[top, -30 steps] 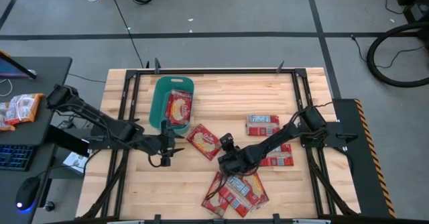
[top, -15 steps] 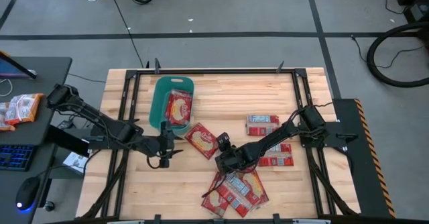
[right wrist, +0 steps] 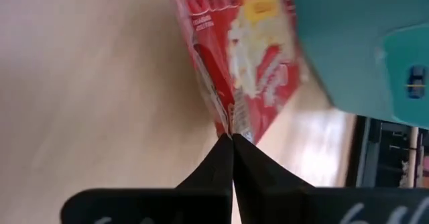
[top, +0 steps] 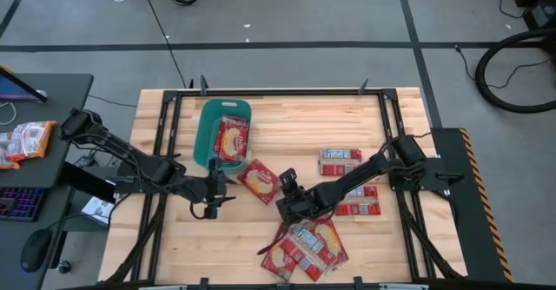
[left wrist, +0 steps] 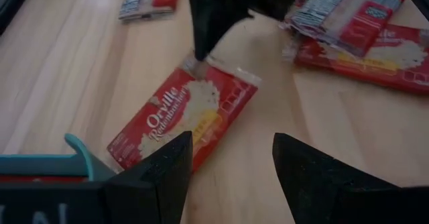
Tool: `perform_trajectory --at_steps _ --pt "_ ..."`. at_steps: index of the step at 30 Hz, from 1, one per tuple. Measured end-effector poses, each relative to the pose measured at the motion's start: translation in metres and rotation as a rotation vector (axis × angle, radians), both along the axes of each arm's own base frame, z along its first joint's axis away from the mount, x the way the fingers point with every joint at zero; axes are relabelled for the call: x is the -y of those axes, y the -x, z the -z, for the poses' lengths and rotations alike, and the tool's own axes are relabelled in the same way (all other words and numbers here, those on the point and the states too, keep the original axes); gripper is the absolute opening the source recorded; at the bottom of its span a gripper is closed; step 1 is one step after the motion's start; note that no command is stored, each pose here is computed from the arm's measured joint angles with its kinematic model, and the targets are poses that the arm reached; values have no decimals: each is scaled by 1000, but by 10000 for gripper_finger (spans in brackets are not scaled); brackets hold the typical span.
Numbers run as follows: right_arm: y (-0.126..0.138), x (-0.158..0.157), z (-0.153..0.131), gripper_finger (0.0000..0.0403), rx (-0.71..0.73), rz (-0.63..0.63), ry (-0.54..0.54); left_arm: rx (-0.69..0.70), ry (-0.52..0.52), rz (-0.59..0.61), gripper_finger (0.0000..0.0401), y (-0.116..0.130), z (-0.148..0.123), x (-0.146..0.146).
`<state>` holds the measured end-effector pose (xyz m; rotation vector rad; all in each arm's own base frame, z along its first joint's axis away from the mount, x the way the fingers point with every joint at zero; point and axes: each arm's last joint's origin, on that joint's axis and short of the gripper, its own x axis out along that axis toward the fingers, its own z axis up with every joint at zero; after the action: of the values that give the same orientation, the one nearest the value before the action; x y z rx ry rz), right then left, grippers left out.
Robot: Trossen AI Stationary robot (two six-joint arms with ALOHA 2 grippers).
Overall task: Sort popcorn bags into baskets
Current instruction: Put the red popcorn bag into the green bin
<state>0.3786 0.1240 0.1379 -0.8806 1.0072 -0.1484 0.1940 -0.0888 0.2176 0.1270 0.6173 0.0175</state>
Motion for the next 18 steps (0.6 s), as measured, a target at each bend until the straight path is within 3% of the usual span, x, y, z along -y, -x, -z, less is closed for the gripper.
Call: perform_trajectory --at_steps 5,12,18 --pt "-7 0 -40 3 91 34 -67 -9 -38 29 221 1 1 1" --pt "-17 11 -100 2 162 138 -260 7 -75 23 259 0 0 0" --pt "-26 25 -125 1 208 238 -434 77 13 -19 286 -5 -5 2"
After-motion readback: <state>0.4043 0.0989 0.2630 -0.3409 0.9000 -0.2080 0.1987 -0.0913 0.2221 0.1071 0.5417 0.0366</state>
